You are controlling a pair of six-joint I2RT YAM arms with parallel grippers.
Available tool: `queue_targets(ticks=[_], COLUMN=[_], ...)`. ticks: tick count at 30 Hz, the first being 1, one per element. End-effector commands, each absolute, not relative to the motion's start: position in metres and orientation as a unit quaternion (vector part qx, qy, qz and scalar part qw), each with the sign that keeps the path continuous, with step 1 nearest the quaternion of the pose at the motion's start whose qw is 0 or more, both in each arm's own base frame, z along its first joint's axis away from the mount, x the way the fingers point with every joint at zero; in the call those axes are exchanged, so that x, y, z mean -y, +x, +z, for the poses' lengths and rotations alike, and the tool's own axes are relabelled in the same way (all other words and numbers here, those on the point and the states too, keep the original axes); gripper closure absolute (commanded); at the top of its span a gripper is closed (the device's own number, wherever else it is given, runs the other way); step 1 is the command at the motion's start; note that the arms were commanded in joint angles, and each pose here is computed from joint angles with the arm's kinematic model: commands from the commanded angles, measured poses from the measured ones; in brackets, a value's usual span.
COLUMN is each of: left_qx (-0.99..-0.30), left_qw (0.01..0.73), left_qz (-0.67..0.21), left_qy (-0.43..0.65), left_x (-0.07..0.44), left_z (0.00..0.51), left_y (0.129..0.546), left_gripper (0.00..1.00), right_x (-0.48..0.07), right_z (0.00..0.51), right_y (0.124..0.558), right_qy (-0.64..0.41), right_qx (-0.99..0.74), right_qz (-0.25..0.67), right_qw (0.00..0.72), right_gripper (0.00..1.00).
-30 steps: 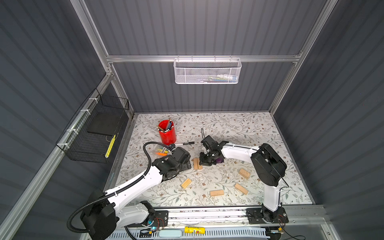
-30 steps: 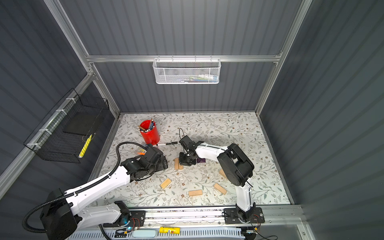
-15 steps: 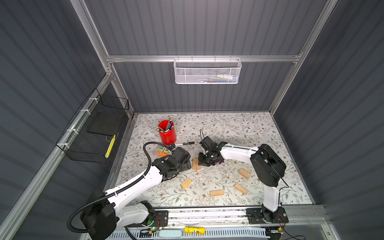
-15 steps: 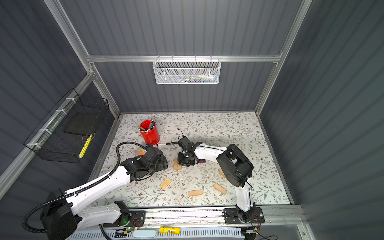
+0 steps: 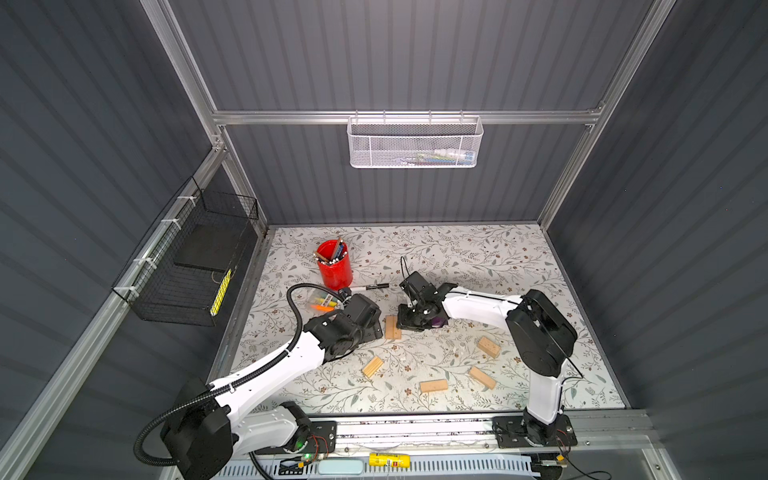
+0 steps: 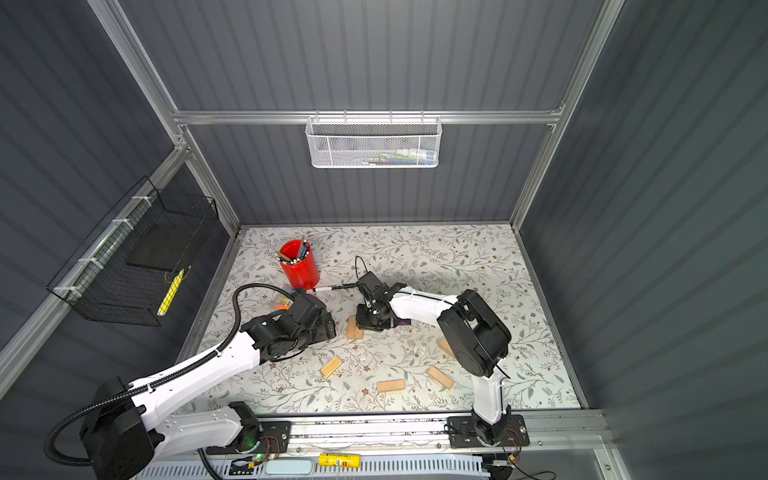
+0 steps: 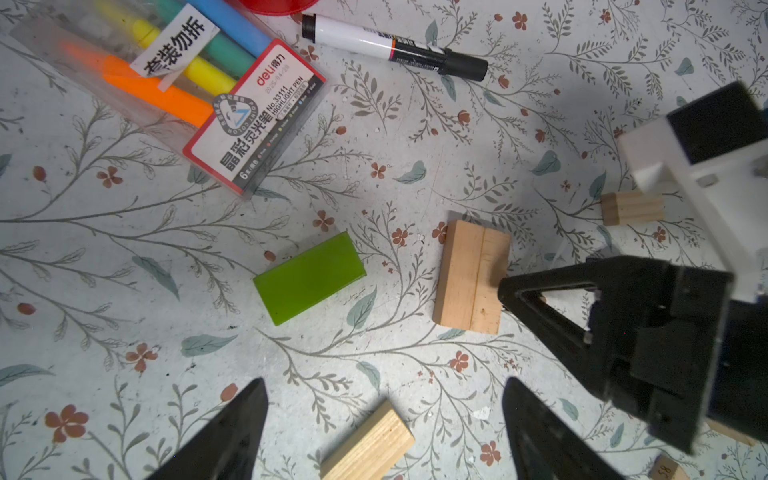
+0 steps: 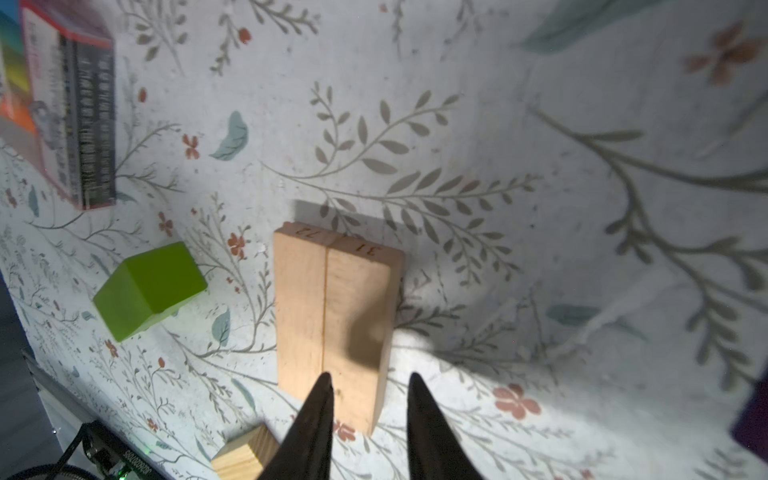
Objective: Build the wood block tower
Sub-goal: 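Lift the right gripper away from the blocks while left gripper shifts back, then move left gripper to a wooden block nearer the robot and grasp it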
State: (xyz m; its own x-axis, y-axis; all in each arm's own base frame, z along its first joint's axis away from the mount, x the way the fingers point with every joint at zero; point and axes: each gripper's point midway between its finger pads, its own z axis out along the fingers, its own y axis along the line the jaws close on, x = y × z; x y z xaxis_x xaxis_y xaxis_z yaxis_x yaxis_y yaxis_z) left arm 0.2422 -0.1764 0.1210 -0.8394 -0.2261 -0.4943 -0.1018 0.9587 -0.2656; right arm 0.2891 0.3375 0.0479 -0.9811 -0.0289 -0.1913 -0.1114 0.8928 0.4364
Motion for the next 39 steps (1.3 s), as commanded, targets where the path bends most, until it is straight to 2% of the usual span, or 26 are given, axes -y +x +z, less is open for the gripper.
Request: queue_targets(ticks=[1,11,17,28,34,39], left_qx=[-0.951,-0.961,-0.957,-0.922,-0.886,-0.860], left_qw=[0.272,0.216,0.196,0.224,0.221,0.205], left_qz=[-0.128,-0.168,-0.215,-0.211,-0.174,-0.164], left_qy=[-0.075,-0.043,0.013,0.236,0.368,0.437], left_x=[0.179,0.197,0.231,0.308,0.350,0.368], left_z=[0.139,0.133,0.130,0.135,0.118,0.092], left_y=[0.242,0.220,0.198,0.155,0.125,0.103], left_gripper=[0.12,0.18,0.23,0.30,0.31,0.31], right_x=[-0.331,-0.283,-0.241,-0.158,-0.137,-0.127], right_z=[0.073,0.103,0.106,0.099,0.096,0.086], right_y=[0.286,0.254,0.230,0.183,0.174,0.169], right_qy=[-0.062,-0.068,-0.036,0.049,0.081,0.108], right_qx=[-0.964,-0.966,-0.971,-0.974,-0.970,-0.969], right_qz=[0.233,0.207,0.187,0.173,0.176,0.176], right_qw=[0.116,0.141,0.142,0.140,0.147,0.139], right_gripper=[0.64,0.51,0.41,0.24,0.12,0.01])
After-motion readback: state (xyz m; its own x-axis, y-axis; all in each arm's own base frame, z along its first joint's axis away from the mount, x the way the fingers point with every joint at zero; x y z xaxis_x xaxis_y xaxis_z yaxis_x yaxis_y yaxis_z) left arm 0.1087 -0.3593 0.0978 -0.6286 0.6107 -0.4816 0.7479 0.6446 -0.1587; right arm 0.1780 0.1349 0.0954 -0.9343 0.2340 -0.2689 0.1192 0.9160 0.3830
